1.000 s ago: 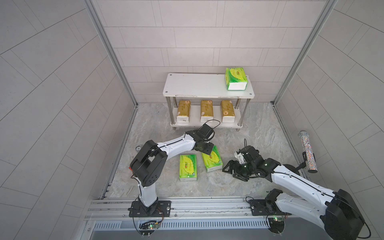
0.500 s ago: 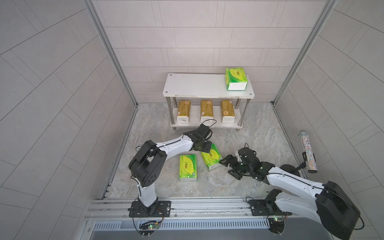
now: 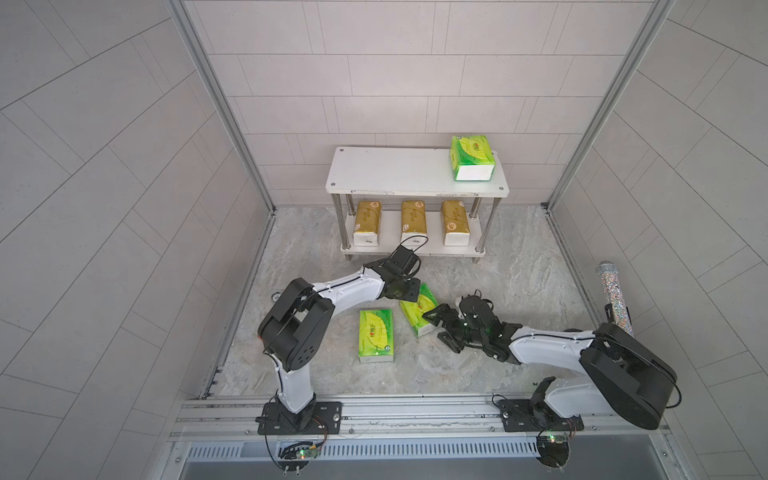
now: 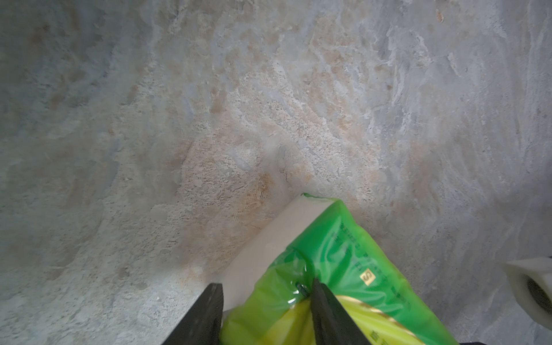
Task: Place the tissue boxes on the shelf by color
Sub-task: Pick up the box of tissues from the center of the board.
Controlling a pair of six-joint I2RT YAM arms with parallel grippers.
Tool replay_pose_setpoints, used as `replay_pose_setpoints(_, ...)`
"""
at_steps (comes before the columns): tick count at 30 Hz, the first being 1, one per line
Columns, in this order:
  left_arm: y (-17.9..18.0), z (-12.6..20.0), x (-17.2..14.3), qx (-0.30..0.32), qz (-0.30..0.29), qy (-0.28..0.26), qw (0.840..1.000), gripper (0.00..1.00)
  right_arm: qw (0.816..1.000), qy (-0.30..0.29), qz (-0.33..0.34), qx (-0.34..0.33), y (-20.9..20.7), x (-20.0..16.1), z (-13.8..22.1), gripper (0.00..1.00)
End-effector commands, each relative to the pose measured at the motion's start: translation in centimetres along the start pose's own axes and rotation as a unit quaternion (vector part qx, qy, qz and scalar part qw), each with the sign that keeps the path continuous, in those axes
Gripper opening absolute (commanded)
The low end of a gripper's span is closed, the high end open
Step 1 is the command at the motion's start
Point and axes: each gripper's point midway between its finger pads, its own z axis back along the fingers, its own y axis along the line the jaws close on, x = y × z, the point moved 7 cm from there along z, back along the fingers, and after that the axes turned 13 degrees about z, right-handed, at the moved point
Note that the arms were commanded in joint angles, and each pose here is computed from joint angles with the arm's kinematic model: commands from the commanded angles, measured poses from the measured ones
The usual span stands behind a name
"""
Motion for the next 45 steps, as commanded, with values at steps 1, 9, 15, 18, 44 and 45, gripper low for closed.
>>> replay_pose_setpoints(1, 6.1, -3.4, -6.0, 0.137, 0.018, 0.127, 0.982, 0.53, 0.998, -0.047, -0.005, 0.041, 1.8, 1.0, -0.8, 0.93)
replay_pose_setpoints(9, 5.7, -3.1, -6.3, 0.12, 0.031, 0.136, 0.983, 0.52, 0.995, -0.081, -0.022, 0.047, 1.7, 1.5, -1.8, 0.76)
replay_pose_setpoints(15, 4.8, -1.0, -4.9, 0.108, 0.031, 0.107, 0.988, 0.56, 0.995, -0.086, 0.009, 0.05, 3.7, 1.9, -0.7, 0.63)
replay_pose_setpoints(18, 3.5, 1.7, -2.7, 0.094, 0.03, 0.071, 0.993, 0.6, 0.994, -0.093, 0.044, 0.033, 4.8, 2.2, 0.7, 0.59)
replay_pose_setpoints(44, 10.8, 20.4, 3.4, 0.167, 0.144, -0.144, 0.965, 0.75, 0.969, -0.082, 0.217, 0.086, 18.9, 3.8, 14.1, 0.51)
replay_pose_setpoints(45, 11.1, 20.6, 3.2, 0.171, 0.148, -0.147, 0.963, 0.75, 0.967, -0.089, 0.217, 0.097, 19.8, 4.0, 14.8, 0.5)
